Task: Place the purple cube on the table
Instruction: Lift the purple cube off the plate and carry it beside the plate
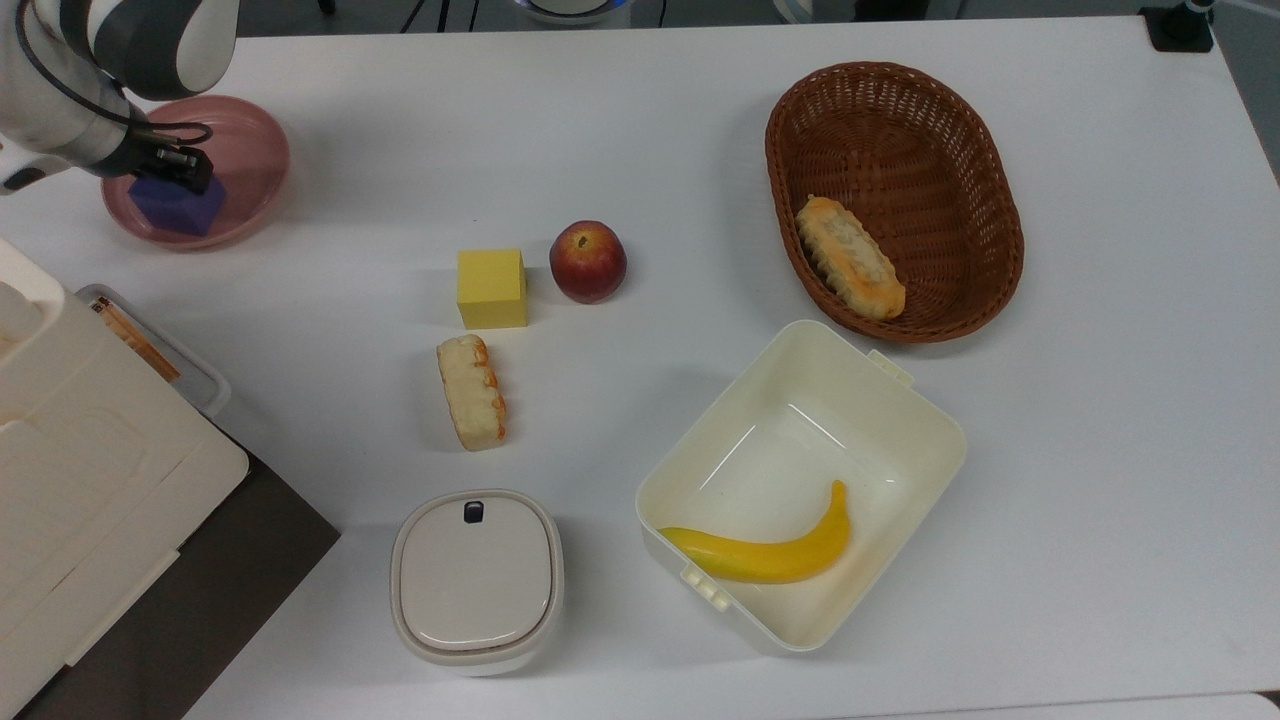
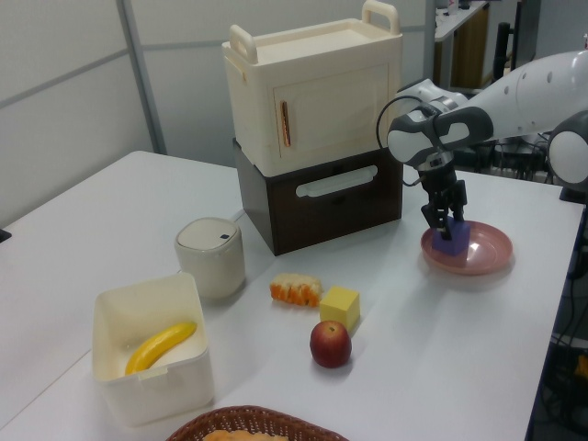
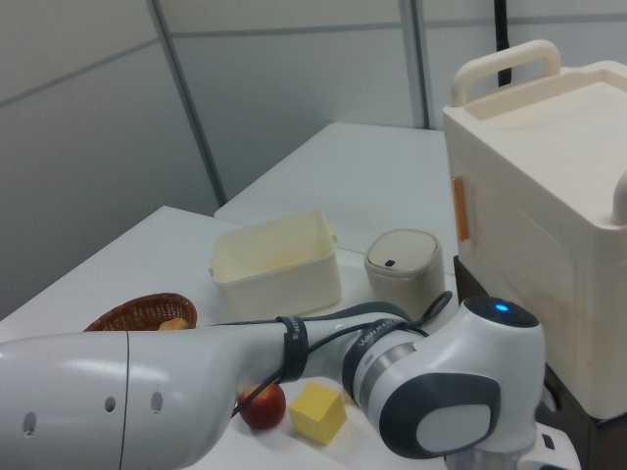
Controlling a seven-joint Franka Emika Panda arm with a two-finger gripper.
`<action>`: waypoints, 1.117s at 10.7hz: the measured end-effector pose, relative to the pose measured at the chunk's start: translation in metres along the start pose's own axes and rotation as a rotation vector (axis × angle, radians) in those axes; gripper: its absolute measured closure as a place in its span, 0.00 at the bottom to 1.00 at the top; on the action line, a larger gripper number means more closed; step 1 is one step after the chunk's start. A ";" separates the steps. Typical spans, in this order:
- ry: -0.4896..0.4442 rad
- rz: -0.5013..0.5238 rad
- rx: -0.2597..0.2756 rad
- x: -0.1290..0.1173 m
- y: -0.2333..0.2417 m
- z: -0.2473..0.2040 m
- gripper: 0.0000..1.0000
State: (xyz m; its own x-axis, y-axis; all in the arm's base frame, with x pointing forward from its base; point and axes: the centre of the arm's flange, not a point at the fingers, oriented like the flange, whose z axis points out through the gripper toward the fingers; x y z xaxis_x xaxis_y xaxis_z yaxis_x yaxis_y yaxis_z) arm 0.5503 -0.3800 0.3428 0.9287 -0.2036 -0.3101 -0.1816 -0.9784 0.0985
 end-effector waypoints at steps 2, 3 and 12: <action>0.011 -0.006 -0.005 0.000 -0.004 -0.009 0.48; 0.021 -0.009 -0.007 -0.002 -0.007 -0.018 0.48; 0.014 -0.192 -0.072 -0.007 -0.172 -0.107 0.37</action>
State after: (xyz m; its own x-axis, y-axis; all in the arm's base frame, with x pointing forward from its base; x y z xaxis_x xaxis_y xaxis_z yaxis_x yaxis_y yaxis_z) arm 0.6095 -0.2060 0.4297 0.9484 -0.0129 -0.3167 0.0218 -0.9941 0.1060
